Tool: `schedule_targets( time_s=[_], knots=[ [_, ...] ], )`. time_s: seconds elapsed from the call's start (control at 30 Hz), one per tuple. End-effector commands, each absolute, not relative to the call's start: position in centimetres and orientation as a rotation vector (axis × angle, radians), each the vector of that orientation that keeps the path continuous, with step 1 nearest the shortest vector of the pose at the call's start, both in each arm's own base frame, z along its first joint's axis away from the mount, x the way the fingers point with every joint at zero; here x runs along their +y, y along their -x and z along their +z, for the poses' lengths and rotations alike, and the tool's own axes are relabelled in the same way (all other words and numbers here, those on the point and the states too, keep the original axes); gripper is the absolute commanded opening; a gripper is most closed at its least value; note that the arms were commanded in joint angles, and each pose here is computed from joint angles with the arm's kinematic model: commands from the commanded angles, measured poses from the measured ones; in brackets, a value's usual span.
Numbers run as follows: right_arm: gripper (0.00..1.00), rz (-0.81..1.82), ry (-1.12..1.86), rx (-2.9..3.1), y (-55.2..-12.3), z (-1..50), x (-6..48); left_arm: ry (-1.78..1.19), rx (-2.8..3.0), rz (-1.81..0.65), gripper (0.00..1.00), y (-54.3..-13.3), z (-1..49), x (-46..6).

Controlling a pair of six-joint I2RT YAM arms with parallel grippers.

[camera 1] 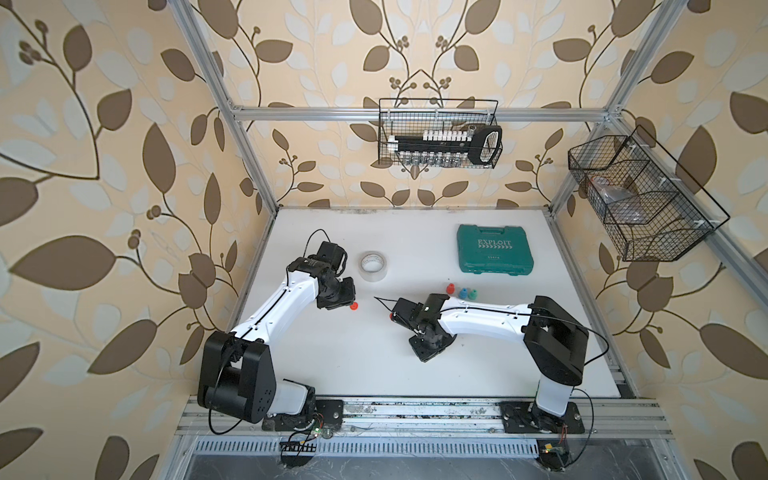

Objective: Close the stamp cap
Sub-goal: Close the cover of the stamp.

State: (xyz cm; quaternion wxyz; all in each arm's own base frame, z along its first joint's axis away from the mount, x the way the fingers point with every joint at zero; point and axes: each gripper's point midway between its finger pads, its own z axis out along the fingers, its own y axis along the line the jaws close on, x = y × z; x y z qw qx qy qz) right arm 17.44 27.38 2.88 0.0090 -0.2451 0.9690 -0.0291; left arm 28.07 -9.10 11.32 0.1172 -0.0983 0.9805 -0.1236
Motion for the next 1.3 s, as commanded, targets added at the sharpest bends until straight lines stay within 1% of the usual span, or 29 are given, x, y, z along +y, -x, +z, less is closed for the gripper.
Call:
schedule_targets(
  time_s=[0.0, 0.13, 0.27, 0.9, 1.0, 1.13, 1.27],
  knots=[
    [0.0, -0.149, 0.836, 3.143, -15.4, -0.5, 26.6, 0.255, 2.863, -0.396, 0.32, -27.9, 11.7, -9.3],
    [0.0, -0.177, 0.853, 3.199, -14.6, -2.2, 26.1, 0.251, 2.865, -0.398, 0.32, -27.9, 11.6, -9.3],
    [0.0, -0.263, 0.85, 3.248, -14.0, -3.7, 24.9, 0.251, 2.864, -0.398, 0.32, -27.9, 11.7, -9.4],
    [0.0, -0.506, 0.732, 3.257, -13.6, -8.8, 20.5, 0.252, 2.87, -0.39, 0.33, -27.9, 11.5, -9.3],
    [0.0, -0.506, 0.707, 3.262, -13.2, -9.3, 20.0, 0.252, 2.871, -0.393, 0.33, -27.8, 11.5, -9.3],
    [0.0, -0.449, 0.709, 3.239, -13.7, -8.1, 20.9, 0.253, 2.872, -0.393, 0.33, -27.8, 11.5, -9.3],
    [0.0, -0.308, 0.69, 3.185, -15.4, -4.4, 22.9, 0.254, 2.87, -0.391, 0.33, -27.8, 11.5, -9.3]
  ],
)
